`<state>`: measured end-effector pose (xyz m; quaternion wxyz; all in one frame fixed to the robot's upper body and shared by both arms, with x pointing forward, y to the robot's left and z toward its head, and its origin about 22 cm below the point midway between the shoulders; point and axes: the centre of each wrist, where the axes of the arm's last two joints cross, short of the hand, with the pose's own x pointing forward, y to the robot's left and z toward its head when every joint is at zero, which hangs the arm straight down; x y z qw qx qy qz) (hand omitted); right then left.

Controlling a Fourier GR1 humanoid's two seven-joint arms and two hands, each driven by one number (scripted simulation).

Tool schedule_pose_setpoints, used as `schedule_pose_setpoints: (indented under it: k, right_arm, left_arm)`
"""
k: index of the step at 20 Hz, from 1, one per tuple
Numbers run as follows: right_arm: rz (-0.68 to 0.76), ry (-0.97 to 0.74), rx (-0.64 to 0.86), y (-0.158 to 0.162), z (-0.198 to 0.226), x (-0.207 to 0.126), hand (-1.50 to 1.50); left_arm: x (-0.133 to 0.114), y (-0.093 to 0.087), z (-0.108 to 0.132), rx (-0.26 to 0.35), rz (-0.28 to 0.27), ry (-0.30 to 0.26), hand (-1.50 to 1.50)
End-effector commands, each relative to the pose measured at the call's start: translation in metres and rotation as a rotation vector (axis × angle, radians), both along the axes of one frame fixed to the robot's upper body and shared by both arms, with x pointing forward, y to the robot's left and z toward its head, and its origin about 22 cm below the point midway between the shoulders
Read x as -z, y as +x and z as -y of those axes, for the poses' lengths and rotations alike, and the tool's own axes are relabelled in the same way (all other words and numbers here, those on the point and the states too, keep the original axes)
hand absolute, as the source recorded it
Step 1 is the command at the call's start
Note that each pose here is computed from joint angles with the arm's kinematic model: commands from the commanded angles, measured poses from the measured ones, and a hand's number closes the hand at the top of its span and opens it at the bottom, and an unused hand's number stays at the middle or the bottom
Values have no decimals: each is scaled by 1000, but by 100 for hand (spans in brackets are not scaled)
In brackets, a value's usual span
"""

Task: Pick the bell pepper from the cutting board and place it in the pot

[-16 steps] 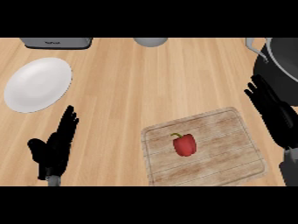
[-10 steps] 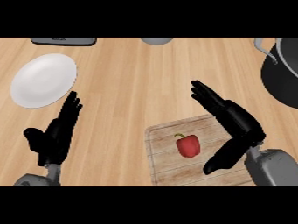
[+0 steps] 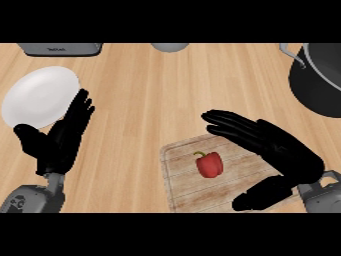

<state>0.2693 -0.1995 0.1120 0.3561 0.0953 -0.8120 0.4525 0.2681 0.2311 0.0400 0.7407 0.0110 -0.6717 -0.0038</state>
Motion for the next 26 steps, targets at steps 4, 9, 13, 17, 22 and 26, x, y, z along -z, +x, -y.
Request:
schedule_pose_setpoints:
  k: [4,9,13,17,22,26]
  right_arm:
    - [247,-314,49,-19,31,-47,-150]
    - [296,-513,73,-45,10,-87,-150]
    - [252,-686,98,-53,-1,-101,-150]
    - [205,-794,152,-60,-20,-103,-150]
    - [145,-877,180,-42,-48,-98,-150]
    - [100,-894,206,-38,-63,-93,-150]
  left_arm:
    - [-15,-2,0,-10,-11,-4,0]
    - [-20,-6,-4,7,1,-8,0]
    - [-16,-3,6,3,5,10,0]
    - [-35,0,-10,15,11,-6,0]
    - [-29,2,-3,24,-7,-5,0]
    - [-21,-23,5,11,-7,-6,0]
